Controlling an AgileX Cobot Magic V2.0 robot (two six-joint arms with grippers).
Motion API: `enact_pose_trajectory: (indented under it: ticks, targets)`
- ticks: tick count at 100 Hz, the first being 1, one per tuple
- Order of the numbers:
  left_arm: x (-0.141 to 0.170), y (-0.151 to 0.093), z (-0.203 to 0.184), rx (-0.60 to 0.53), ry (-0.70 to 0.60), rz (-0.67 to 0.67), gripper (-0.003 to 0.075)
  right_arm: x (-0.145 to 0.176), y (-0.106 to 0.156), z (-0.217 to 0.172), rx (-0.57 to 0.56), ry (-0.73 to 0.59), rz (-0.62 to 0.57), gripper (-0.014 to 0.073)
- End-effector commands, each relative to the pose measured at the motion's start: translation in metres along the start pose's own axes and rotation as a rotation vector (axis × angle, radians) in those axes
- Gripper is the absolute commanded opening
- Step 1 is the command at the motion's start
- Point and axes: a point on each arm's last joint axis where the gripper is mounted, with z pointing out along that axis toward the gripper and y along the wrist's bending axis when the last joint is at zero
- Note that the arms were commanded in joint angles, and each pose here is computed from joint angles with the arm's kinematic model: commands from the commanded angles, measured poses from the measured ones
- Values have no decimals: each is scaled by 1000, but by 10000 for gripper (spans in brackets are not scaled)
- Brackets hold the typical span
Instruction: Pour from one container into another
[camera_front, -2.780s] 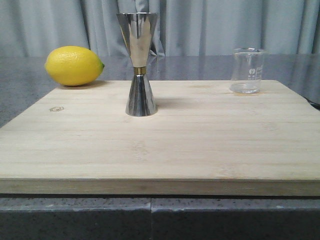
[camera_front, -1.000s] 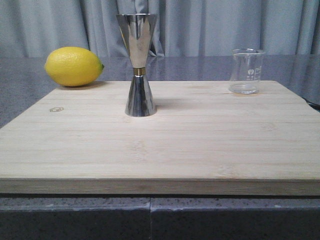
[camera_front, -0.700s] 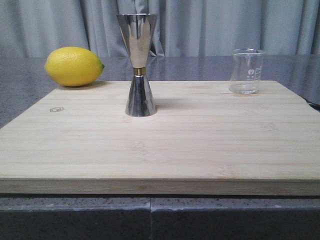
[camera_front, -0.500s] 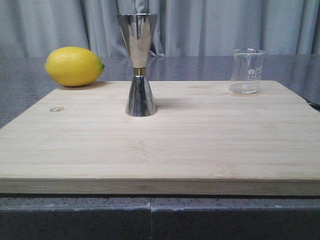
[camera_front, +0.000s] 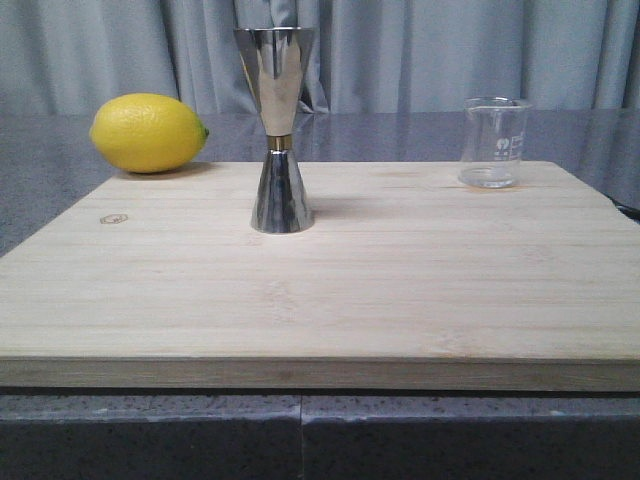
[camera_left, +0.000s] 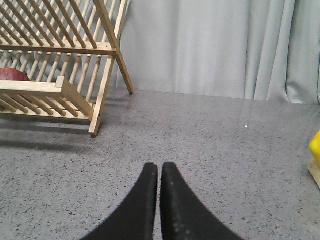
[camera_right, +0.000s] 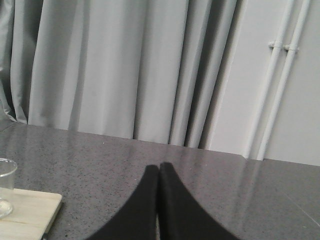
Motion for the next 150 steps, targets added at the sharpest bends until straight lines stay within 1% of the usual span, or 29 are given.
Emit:
enact_pose_trajectory:
  ticks: [1,15,21,29,38,45,55,61,67,77,99,127,150]
  targets:
    - [-14,-3,-1,34,-80,-4,-19,-10,1,1,-20,-34,-6,-72]
    - [-13,-4,0,35,-75,-12,-19,-10,1,1,-20,-34,-6,-71]
    - [-10,-4,0,44,-61,-109,-19,-10,1,1,-20,-34,-6,-72]
    - [-3,-5,1,49,-41,-61,-18,-10,1,1,-20,-34,-6,-72]
    - [11,-6,3,63,-9,-60,-19,-10,1,1,-20,-34,-6,-72]
    - [22,-6,5,71,-17,-47,-19,-10,1,1,-20,-34,-6,-72]
    - [31,-7,5,87,-92,-39,-19,-10,1,1,-20,-34,-6,-72]
    - [30,-7,2,85,-100,-37,-19,-10,1,1,-20,-34,-6,-72]
    - [28,-6,-1,86,-142,-24,-19,-10,1,1,-20,-34,-6,-71]
    - [27,-7,-2,86,-154,-12,-19,-10,1,1,-20,-34,-6,-72]
    - [31,-6,-1,80,-108,-12,-19,-10,1,1,-20,-34,-6,-72]
    - [39,-5,-1,73,-22,-63,-19,-10,1,1,-20,-34,-6,-72]
    - [39,-6,-1,75,-26,-53,-19,-10,1,1,-20,-34,-6,-72]
